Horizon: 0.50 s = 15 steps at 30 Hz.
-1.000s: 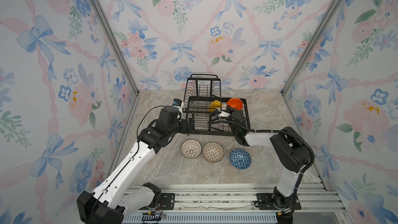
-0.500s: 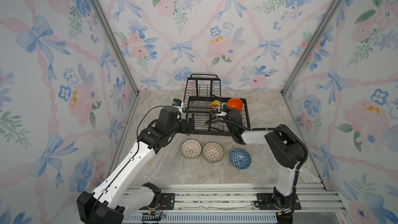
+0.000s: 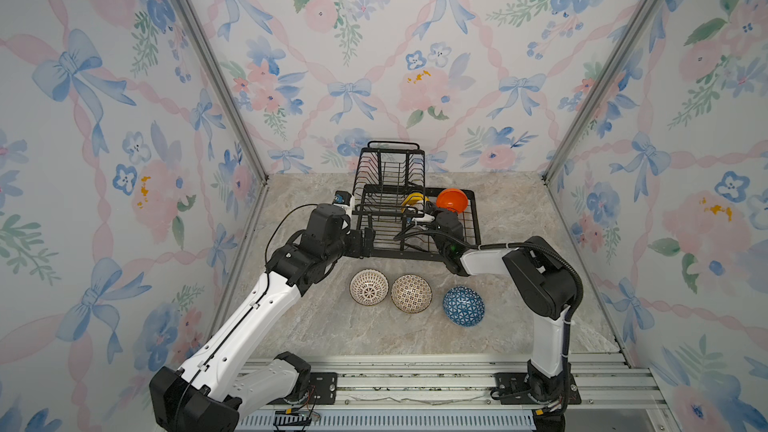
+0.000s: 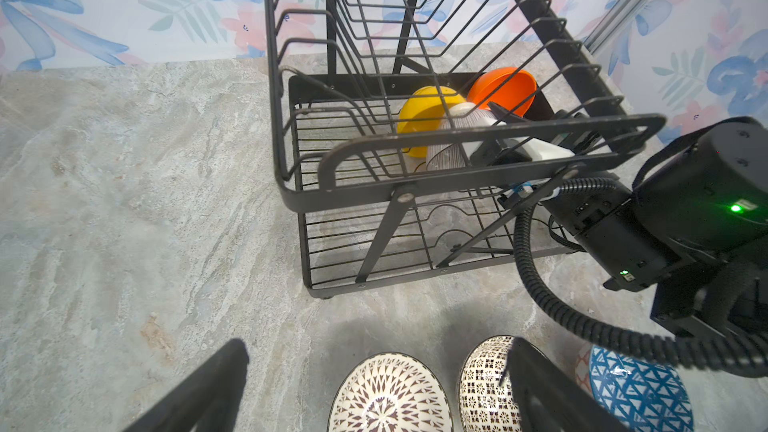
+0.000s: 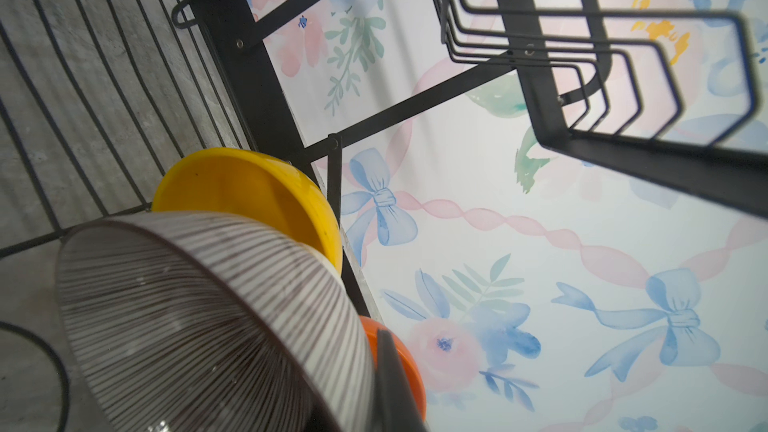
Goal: Load the bowls into the dish rack
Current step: 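Hold the pink-striped bowl upright in the rack slots with the right gripper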
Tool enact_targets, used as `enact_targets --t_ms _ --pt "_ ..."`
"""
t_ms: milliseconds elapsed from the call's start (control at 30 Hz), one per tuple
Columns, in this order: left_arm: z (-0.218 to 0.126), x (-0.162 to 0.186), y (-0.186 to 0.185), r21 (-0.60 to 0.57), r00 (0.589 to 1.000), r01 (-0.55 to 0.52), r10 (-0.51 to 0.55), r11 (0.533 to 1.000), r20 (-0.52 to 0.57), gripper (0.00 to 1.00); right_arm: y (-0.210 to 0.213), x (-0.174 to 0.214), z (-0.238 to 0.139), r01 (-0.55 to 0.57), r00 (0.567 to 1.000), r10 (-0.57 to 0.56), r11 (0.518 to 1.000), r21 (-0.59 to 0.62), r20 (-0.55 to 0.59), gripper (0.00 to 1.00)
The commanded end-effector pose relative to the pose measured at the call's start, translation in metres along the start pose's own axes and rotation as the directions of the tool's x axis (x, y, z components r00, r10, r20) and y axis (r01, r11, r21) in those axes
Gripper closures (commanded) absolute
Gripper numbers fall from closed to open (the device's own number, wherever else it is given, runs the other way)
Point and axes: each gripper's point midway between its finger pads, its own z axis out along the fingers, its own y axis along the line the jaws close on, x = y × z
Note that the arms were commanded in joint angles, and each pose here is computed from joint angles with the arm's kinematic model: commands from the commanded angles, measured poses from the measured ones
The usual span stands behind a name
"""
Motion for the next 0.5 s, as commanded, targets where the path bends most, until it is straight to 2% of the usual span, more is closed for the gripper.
enact_targets --t_ms 0,333,467 --pt "0.006 0.007 0.001 0.005 1.000 0.010 -0.010 1.000 -0.021 0.02 -0.028 -0.019 0.002 -0.115 0.992 0.110 0.990 0.088 0.056 1.00" --pt "0.008 0.009 0.000 0.009 0.999 0.012 -0.011 1.000 -0.030 0.02 -0.010 -0.010 0.002 -0.139 0.990 0.140 0.986 0.088 -0.001 1.00" --pt "0.010 0.009 -0.001 0.013 0.999 0.015 -0.015 1.000 -0.035 0.02 -0.006 -0.006 0.003 -0.143 0.989 0.147 0.982 0.127 -0.025 1.00"
